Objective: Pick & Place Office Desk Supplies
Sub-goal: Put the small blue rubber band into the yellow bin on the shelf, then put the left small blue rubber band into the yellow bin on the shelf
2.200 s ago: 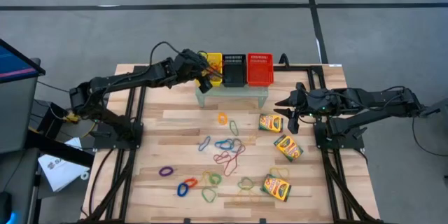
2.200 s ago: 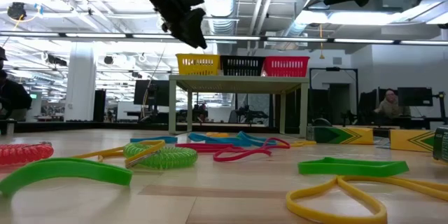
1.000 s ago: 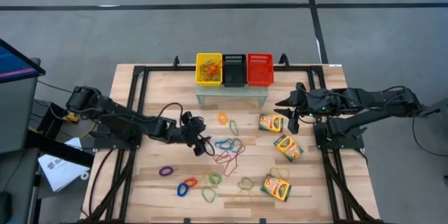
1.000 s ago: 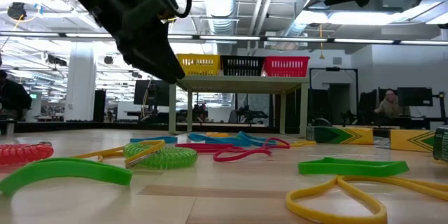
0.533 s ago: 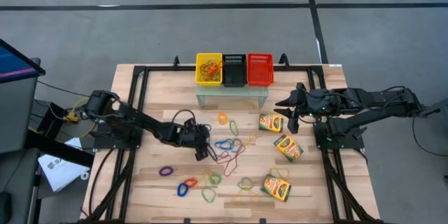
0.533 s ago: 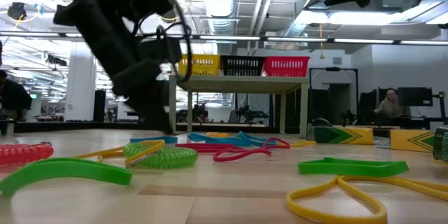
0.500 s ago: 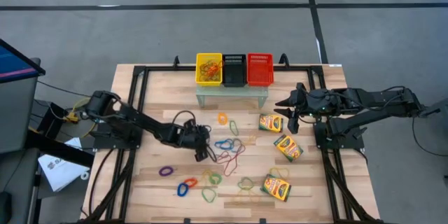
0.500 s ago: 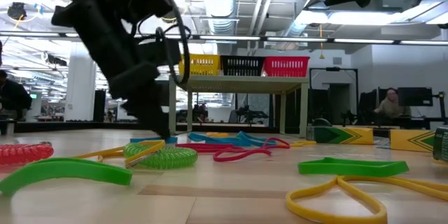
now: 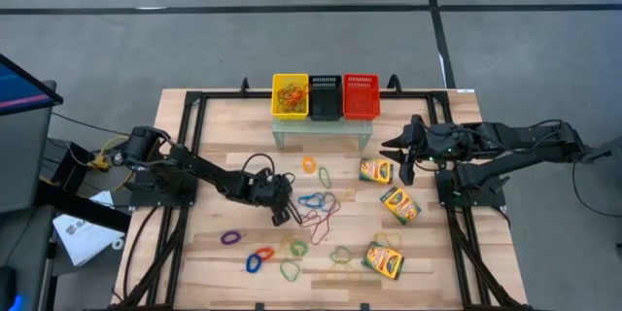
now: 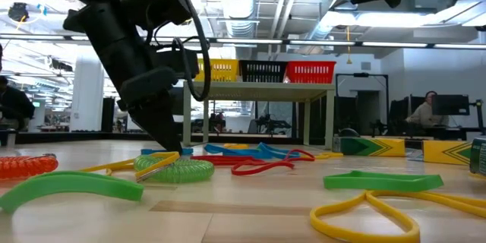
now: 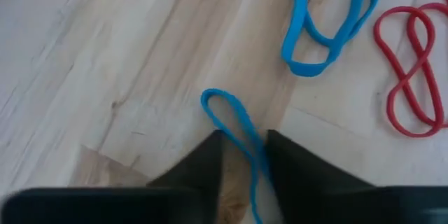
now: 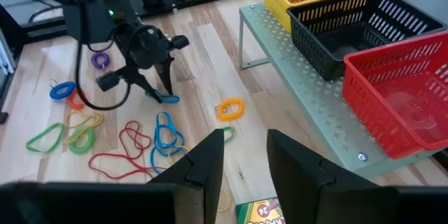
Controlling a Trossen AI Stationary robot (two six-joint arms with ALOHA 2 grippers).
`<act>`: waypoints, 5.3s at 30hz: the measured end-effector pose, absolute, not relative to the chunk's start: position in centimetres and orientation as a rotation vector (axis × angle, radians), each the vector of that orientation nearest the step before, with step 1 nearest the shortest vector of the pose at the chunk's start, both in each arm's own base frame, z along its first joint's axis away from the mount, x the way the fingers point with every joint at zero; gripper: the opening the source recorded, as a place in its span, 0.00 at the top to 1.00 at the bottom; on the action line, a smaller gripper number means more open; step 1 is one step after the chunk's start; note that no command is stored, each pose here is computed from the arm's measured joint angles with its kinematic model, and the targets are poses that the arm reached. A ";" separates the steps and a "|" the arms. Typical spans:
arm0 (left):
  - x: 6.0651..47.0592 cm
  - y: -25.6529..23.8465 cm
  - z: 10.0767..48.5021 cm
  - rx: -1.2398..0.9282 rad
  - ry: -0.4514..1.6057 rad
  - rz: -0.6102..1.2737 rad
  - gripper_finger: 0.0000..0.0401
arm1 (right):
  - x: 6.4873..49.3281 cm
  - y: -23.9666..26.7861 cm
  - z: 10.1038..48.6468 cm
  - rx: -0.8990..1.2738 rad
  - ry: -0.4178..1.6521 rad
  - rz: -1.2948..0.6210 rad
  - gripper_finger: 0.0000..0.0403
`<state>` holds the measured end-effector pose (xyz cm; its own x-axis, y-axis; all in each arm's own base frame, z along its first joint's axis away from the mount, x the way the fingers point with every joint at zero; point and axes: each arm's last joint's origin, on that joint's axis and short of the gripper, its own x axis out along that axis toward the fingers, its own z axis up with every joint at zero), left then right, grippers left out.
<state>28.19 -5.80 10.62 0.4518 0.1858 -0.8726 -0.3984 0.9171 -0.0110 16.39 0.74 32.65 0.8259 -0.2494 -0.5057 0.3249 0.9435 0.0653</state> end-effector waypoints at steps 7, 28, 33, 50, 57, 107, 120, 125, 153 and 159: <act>28.2 -5.8 10.6 -0.270 1.035 0.364 0.98 | 16.4 0.7 32.6 0.174 0.512 -0.312 0.73; 26.6 -4.5 24.1 -0.189 0.515 0.406 1.00 | 16.3 0.7 32.5 0.192 0.524 -0.317 0.73; 27.3 -2.0 27.7 -0.073 0.436 0.452 1.00 | 16.3 0.7 32.5 0.192 0.524 -0.317 0.73; 25.3 13.5 30.8 0.085 0.476 0.773 0.98 | 16.3 0.7 32.5 0.167 0.527 -0.310 0.73; 26.2 13.0 30.2 0.180 0.527 0.714 0.75 | 16.3 0.7 32.5 0.167 0.527 -0.310 0.73; 28.8 -4.8 18.2 -0.039 0.750 0.059 0.36 | 16.3 0.8 32.5 0.177 0.525 -0.312 0.73; 31.6 -3.9 11.9 -0.015 0.824 0.044 0.36 | 16.3 0.8 32.5 0.177 0.525 -0.312 0.73; 31.8 -3.9 10.7 -0.008 0.854 0.046 0.37 | 16.3 0.8 32.5 0.178 0.525 -0.312 0.73; 32.5 -3.9 18.2 -0.072 0.579 0.053 1.00 | 16.3 0.8 32.5 0.178 0.525 -0.311 0.73; 31.3 -1.0 25.3 0.068 0.408 0.262 1.00 | 16.3 0.8 32.5 0.178 0.524 -0.311 0.73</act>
